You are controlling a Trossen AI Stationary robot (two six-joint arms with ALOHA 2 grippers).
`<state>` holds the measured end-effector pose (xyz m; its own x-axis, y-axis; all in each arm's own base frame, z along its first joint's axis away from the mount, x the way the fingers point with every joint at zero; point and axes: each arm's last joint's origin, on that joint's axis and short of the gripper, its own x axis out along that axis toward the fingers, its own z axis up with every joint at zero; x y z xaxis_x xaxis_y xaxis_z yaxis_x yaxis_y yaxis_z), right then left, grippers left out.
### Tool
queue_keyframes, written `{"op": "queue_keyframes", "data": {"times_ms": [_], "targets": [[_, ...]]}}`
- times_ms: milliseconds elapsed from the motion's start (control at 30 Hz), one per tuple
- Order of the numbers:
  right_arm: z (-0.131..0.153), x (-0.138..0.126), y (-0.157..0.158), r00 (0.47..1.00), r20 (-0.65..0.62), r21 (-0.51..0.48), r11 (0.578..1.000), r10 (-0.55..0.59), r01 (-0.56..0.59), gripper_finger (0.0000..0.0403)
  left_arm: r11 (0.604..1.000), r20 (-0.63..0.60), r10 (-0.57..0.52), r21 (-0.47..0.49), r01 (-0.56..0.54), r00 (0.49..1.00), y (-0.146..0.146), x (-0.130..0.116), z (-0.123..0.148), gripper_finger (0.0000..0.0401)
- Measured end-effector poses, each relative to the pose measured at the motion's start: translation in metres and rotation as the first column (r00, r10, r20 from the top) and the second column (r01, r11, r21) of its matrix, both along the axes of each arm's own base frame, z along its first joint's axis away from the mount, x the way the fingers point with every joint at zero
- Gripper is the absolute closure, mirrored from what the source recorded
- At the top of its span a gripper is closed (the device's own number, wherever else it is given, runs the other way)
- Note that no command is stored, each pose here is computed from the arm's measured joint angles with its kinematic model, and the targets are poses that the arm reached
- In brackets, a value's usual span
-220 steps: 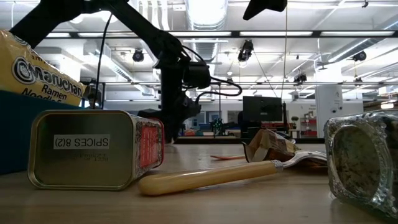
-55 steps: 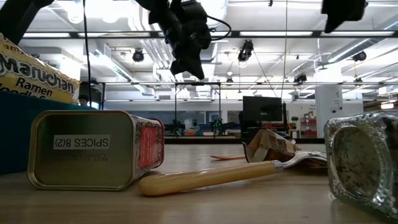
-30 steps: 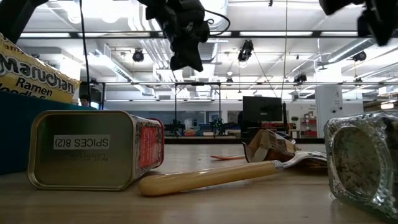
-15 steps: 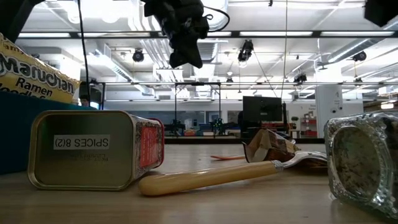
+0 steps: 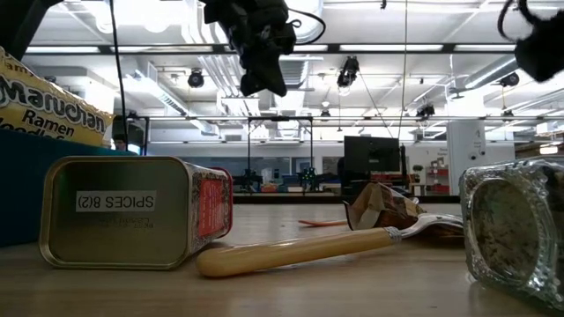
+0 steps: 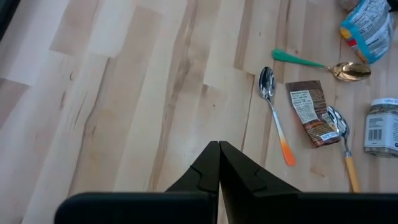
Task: Pick & Place Food Item
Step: Put the light blue noodle pack into the blue bin
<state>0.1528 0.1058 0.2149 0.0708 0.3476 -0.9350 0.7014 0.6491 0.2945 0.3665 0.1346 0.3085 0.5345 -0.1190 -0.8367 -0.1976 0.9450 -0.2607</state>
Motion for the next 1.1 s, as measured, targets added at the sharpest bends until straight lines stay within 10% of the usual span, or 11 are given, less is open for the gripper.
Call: {"op": "queue_keyframes", "data": {"times_ms": [833, 1100], "targets": [[-0.055, -0.005, -0.002, 0.983, 0.016, 0.094, 0.979, -0.182, 0.179, 0.0151, 1.0, -0.009, -0.008, 0.0, 0.008, 1.0, -0.003, -0.006, 0.005, 0.039], [-0.06, -0.006, -0.003, 0.984, 0.01, 0.101, 0.979, -0.179, 0.177, 0.0231, 1.0, 0.007, -0.008, 0.006, 0.008, 1.0, -0.003, -0.008, 0.01, 0.039]]}}
